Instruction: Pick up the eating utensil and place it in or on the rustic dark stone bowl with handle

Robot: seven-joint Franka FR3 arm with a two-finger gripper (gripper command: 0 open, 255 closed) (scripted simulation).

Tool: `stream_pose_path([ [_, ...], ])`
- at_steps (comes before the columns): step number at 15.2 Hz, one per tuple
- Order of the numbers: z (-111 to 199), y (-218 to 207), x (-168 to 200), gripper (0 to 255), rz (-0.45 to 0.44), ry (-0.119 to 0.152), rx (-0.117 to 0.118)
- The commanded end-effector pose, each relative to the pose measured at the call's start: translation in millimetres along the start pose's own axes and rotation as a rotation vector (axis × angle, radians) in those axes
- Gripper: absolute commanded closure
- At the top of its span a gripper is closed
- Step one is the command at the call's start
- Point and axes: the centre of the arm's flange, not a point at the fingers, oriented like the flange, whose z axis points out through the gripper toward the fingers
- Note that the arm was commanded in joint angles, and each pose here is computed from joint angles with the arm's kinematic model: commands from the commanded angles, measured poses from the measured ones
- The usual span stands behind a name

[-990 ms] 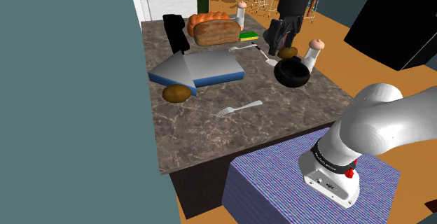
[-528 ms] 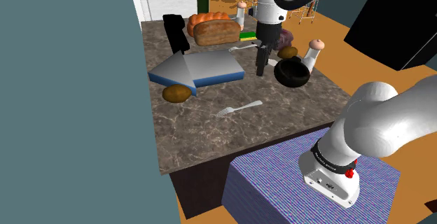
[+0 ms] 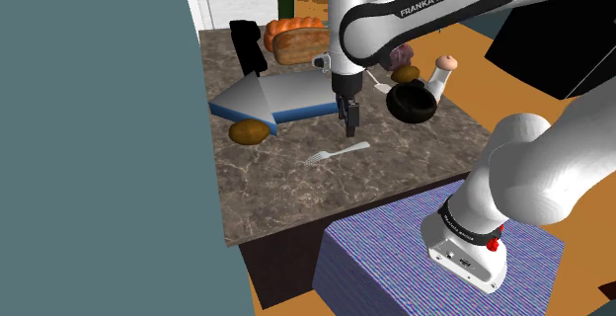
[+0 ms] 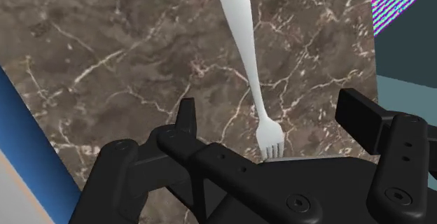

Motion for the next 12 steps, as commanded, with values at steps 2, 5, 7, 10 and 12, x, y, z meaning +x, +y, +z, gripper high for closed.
stream_pose_path([
  [2, 32, -6, 20, 0, -0.172, -0.023, 0.005],
  [5, 48, -6, 19, 0, -0.172, -0.023, 0.005],
  [7, 59, -6, 19, 0, -0.172, -0.023, 0.005],
  [10, 72, -6, 19, 0, -0.172, -0.023, 0.005],
  [12, 72, -6, 19, 0, -0.172, -0.023, 0.005],
])
